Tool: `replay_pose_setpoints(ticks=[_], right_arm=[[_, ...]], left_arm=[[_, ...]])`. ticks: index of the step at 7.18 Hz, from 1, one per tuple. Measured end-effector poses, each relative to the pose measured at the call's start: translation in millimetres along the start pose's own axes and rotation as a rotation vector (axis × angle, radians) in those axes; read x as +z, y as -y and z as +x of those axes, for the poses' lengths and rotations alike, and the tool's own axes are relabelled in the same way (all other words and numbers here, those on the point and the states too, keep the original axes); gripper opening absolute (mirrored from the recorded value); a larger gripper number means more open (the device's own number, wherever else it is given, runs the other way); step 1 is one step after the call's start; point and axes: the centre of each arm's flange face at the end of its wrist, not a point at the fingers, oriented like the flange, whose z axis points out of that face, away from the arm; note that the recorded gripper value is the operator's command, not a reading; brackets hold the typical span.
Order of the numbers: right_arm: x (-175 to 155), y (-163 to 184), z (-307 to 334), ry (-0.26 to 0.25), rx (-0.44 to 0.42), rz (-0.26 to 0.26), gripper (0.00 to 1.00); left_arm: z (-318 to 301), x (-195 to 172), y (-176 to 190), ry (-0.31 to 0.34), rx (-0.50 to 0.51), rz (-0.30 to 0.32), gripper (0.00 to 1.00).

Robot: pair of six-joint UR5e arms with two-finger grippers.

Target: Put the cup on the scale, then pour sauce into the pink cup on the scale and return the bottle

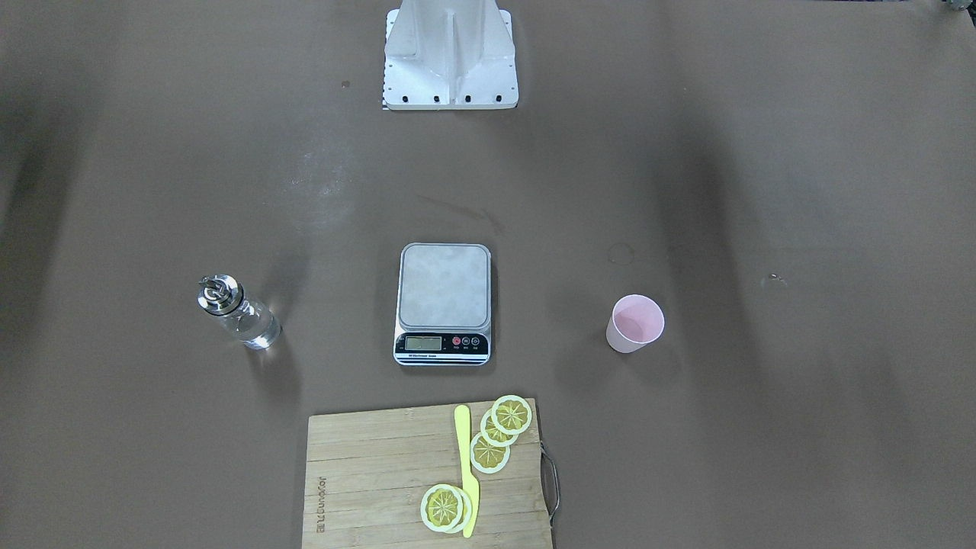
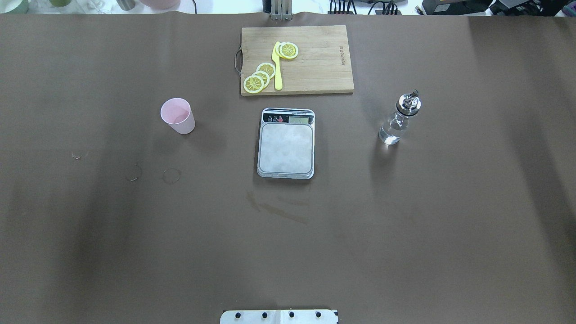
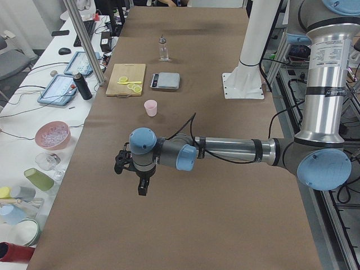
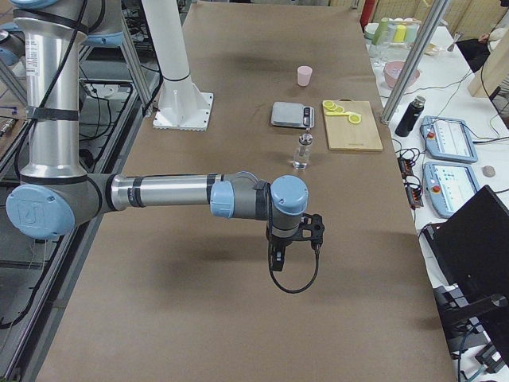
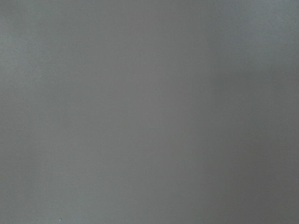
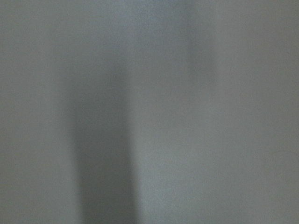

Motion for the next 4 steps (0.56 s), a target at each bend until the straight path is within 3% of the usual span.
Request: replay_pose_setpoints(ticks=[4], right_arm=[[-2.9,0.7,-3.0,0.001,-0.001,0.006,1.00]], left_arm=[[0.8,0.6,-2.5,-0.003,0.002,0.000,0.98]])
